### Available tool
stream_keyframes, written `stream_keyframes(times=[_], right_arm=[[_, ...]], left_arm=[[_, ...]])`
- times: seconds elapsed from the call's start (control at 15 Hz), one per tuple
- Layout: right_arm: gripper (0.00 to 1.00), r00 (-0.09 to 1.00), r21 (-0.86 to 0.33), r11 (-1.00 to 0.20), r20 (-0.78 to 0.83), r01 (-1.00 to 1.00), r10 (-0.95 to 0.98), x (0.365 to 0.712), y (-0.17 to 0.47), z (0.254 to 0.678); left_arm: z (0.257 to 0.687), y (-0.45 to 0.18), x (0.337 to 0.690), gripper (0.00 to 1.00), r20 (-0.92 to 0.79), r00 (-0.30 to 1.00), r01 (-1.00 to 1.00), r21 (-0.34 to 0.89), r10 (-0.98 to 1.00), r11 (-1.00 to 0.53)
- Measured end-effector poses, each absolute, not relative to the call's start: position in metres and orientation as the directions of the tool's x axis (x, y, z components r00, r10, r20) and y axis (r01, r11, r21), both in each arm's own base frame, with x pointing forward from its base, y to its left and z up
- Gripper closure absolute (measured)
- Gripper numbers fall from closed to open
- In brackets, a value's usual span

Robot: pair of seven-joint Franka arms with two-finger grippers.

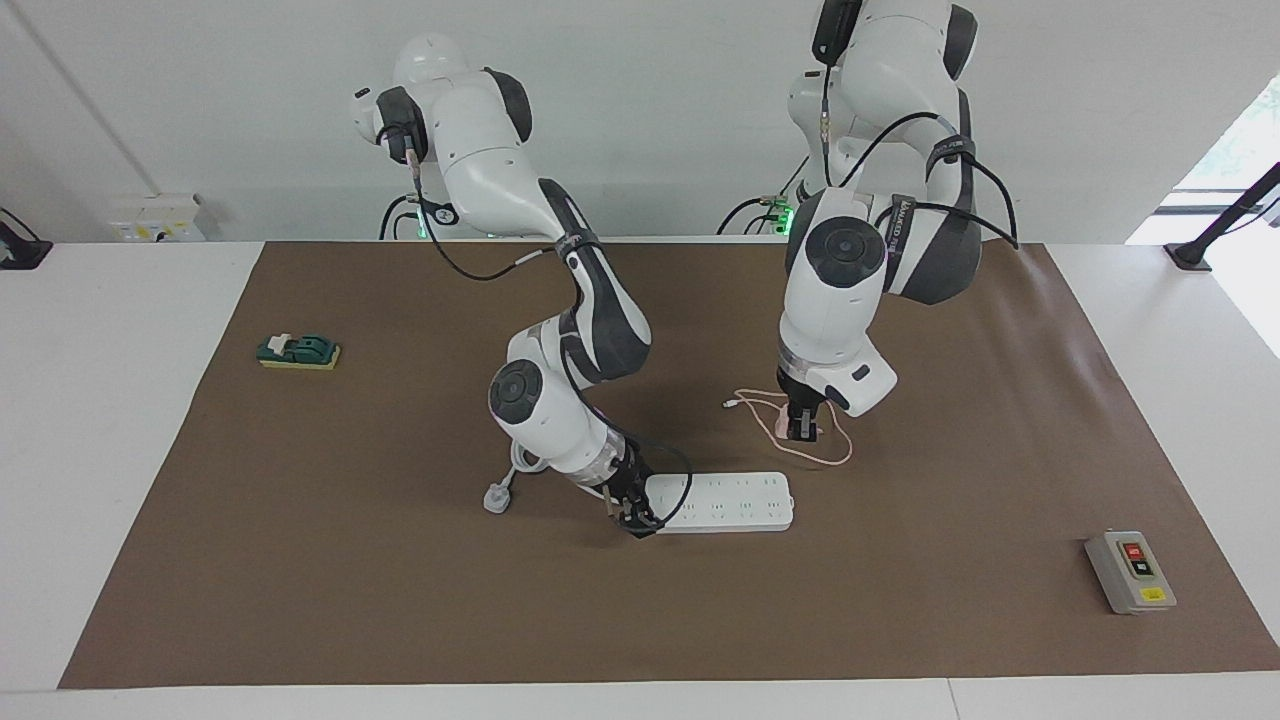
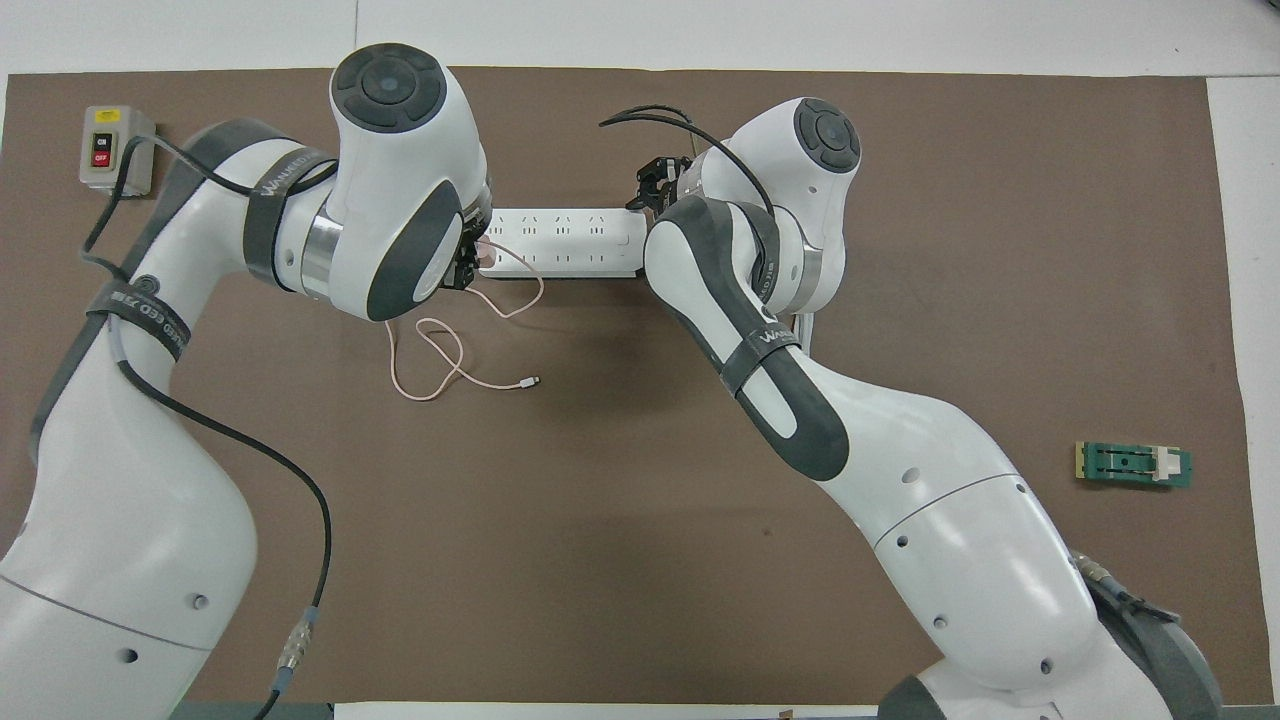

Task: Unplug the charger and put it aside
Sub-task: 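Carry the pink charger away from the strip and set it down with the left gripper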

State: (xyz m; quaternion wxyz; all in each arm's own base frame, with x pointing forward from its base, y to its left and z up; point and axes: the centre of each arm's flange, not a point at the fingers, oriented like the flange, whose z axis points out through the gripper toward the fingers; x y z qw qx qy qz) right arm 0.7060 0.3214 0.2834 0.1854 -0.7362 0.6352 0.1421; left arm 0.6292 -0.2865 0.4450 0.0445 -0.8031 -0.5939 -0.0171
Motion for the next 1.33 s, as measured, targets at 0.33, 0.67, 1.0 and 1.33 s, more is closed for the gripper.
stream_keyframes(times=[0.33,0.67,1.0,1.33], right_arm=[[0.14,0.152,-0.092,-0.124,-0.445,-0.988,-0.882,0.706,0.321,0.284],[0.01,0.149,-0.106,-0.113,-0.448,-0.988,-0.882,0.708,0.322,0.281],[0.00,0.150,-0.128,-0.102,-0.459,-0.987,-0.876,0.711,0.320,0.299],[0.00,0.148,-0.141,-0.094,-0.452,-0.986,-0.880,0.702,0.297,0.347]], left_arm=[[0.465,-0.276,0.621,0.69,0.055,0.595,0.802,-0.110,0.802,-0.587],[0.488,-0.259,0.614,0.69,0.015,0.824,0.563,-0.134,0.566,-0.816],[0.489,-0.233,0.600,0.69,-0.031,0.940,0.329,-0.177,0.339,-0.928],[0.463,-0.137,0.583,0.68,-0.009,0.980,0.193,-0.181,0.198,-0.964]])
